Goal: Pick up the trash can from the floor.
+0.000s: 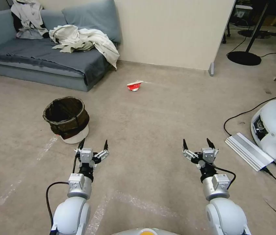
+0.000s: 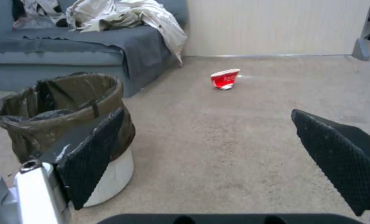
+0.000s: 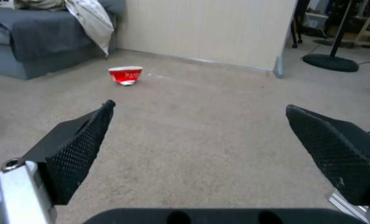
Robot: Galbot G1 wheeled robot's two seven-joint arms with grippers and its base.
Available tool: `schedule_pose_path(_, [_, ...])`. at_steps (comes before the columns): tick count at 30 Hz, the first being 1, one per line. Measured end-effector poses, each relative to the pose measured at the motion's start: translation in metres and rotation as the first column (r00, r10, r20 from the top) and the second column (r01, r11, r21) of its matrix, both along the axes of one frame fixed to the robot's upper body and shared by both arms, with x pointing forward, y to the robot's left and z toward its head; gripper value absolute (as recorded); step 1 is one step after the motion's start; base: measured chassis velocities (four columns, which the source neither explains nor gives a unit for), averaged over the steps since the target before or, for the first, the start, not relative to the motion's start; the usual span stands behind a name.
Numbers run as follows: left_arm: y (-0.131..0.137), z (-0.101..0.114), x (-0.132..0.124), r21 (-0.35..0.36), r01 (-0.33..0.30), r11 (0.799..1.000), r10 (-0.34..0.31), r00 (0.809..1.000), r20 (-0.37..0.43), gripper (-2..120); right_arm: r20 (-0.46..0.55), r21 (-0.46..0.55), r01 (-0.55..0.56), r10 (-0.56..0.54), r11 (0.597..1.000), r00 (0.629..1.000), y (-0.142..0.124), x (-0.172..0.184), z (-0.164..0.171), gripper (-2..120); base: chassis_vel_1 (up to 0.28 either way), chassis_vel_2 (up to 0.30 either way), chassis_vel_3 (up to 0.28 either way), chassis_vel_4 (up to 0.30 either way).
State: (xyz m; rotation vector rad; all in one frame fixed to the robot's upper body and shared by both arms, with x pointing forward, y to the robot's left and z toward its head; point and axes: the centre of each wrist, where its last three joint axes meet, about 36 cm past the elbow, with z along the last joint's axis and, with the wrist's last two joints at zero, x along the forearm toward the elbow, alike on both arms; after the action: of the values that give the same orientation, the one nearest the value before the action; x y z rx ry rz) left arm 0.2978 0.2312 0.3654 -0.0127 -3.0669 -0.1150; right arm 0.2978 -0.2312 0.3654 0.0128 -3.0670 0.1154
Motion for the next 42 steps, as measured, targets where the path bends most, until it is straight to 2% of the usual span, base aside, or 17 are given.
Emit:
schedule_pose_path(22, [-0.001, 0.002, 0.0, -0.001, 0.001, 1.0, -0.001, 1.0, 0.005, 100, 0.0, 0.001, 0.0, 0.0, 1.0, 1.0, 0.0, -0.001, 0.001, 100, 0.0, 0.0, 0.0, 0.0])
schedule_pose_path(23, [-0.006, 0.012, -0.003, -0.002, 0.004, 1.0, -0.004, 1.0, 0.02, 100, 0.012, 0.008, 0.0, 0.0, 1.0, 1.0, 0.0, -0.005, 0.009, 100, 0.0, 0.0, 0.0, 0.0])
schedule_pose_path(25, [-0.008, 0.015, -0.003, -0.003, 0.007, 1.0, -0.007, 1.0, 0.025, 100, 0.018, 0.012, 0.0, 0.0, 1.0, 1.0, 0.001, -0.007, 0.013, 100, 0.0, 0.0, 0.0, 0.0])
schedule_pose_path(26, [-0.017, 0.03, -0.007, -0.005, 0.011, 1.0, -0.011, 0.999, 0.046, 100, 0.035, 0.025, 0.001, -0.001, 1.0, 0.999, 0.001, -0.015, 0.026, 100, 0.0, 0.0, 0.0, 0.0])
schedule_pose_path(29, [-0.028, 0.056, -0.014, -0.011, 0.016, 1.0, -0.015, 0.996, 0.086, 100, 0.067, 0.042, 0.0, -0.003, 0.999, 0.998, 0.001, -0.027, 0.049, 100, 0.0, 0.0, 0.0, 0.0])
schedule_pose_path(32, [-0.032, 0.064, -0.018, -0.014, 0.013, 1.0, -0.012, 0.995, 0.096, 100, 0.071, 0.052, 0.002, -0.005, 0.999, 0.997, 0.0, -0.032, 0.056, 100, 0.0, 0.0, 0.0, 0.0])
schedule_pose_path(34, [-0.043, 0.088, -0.027, -0.024, 0.009, 1.0, -0.006, 0.991, 0.13, 100, 0.097, 0.075, 0.003, -0.01, 0.997, 0.995, -0.001, -0.045, 0.077, 100, 0.0, 0.0, 0.0, 0.0])
schedule_pose_path(36, [-0.046, 0.096, -0.03, -0.029, 0.006, 1.0, -0.002, 0.99, 0.141, 100, 0.103, 0.082, 0.003, -0.011, 0.997, 0.995, -0.001, -0.049, 0.083, 100, 0.0, 0.0, 0.0, 0.0])
schedule_pose_path(38, [-0.054, 0.118, -0.04, -0.042, -0.005, 0.999, 0.012, 0.985, 0.172, 100, 0.126, 0.101, 0.003, -0.015, 0.995, 0.992, -0.002, -0.062, 0.103, 100, 0.0, 0.0, 0.0, 0.0])
schedule_pose_path(39, [-0.054, 0.118, -0.04, -0.042, -0.005, 0.999, 0.012, 0.985, 0.172, 100, 0.126, 0.101, 0.003, -0.015, 0.995, 0.992, -0.002, -0.062, 0.103, 100, 0.0, 0.0, 0.0, 0.0])
schedule_pose_path(40, [-0.056, 0.128, -0.046, -0.043, -0.028, 0.999, 0.036, 0.982, 0.186, 100, 0.136, 0.109, -0.001, -0.014, 0.994, 0.991, -0.004, -0.069, 0.113, 100, 0.0, 0.0, 0.0, 0.0])
schedule_pose_path(42, [-0.055, 0.131, -0.049, -0.033, -0.06, 0.998, 0.065, 0.981, 0.184, 100, 0.13, 0.106, -0.002, -0.012, 0.994, 0.991, -0.011, -0.076, 0.117, 100, 0.0, 0.0, 0.0, 0.0])
